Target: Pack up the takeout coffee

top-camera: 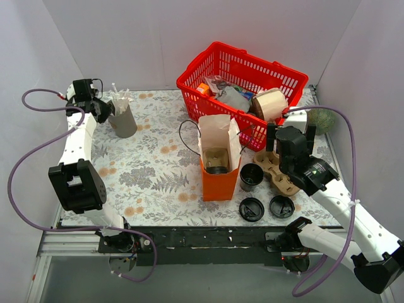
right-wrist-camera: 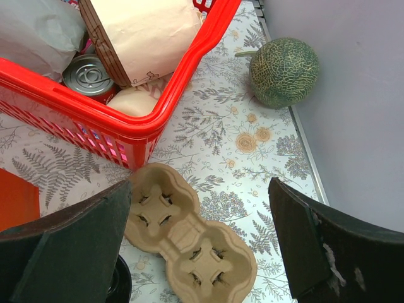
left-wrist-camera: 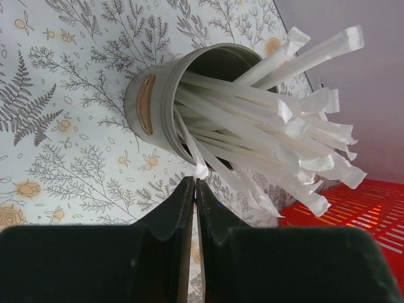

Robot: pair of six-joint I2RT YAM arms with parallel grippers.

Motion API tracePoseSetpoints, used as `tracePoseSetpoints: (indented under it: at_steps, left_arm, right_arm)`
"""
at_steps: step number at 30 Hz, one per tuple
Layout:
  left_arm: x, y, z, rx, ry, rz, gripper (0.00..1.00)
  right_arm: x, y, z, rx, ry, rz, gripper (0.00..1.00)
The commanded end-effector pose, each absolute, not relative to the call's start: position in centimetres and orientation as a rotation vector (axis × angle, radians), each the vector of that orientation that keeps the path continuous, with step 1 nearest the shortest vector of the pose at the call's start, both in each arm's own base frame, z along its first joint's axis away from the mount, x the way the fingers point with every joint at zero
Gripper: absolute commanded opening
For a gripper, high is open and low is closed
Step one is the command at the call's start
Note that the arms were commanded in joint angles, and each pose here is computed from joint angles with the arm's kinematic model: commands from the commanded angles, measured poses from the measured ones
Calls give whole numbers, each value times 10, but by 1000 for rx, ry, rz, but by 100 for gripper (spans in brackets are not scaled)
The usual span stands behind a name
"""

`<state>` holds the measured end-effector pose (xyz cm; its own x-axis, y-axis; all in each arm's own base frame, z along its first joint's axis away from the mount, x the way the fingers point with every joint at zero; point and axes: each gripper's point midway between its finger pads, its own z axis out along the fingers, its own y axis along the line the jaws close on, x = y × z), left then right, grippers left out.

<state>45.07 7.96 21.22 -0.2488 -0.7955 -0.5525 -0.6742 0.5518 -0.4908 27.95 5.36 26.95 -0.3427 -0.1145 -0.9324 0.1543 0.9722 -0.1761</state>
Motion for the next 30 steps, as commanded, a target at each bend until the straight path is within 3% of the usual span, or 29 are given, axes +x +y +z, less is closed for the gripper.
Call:
tracePoseSetpoints:
  at_steps: [1, 7, 20, 26, 30]
  left_arm:
    - [456, 86, 252, -1141, 1925, -187, 3]
    - [447, 95, 275, -1139, 1930, -111, 0]
    - [381, 105, 441, -935, 1603, -32, 0]
    - [355, 81, 512, -793, 1488, -162, 0]
    - [346, 35, 551, -587, 1475, -380, 0]
  right_arm:
    - [284, 55, 277, 51, 1868, -262, 96]
    - [284, 54, 277, 50, 1867, -267, 96]
    - [282, 55, 283, 25, 1847, -247, 97]
    - [279, 53, 291, 40, 1821, -226, 97]
    - [278, 52, 294, 48, 1805, -216, 96]
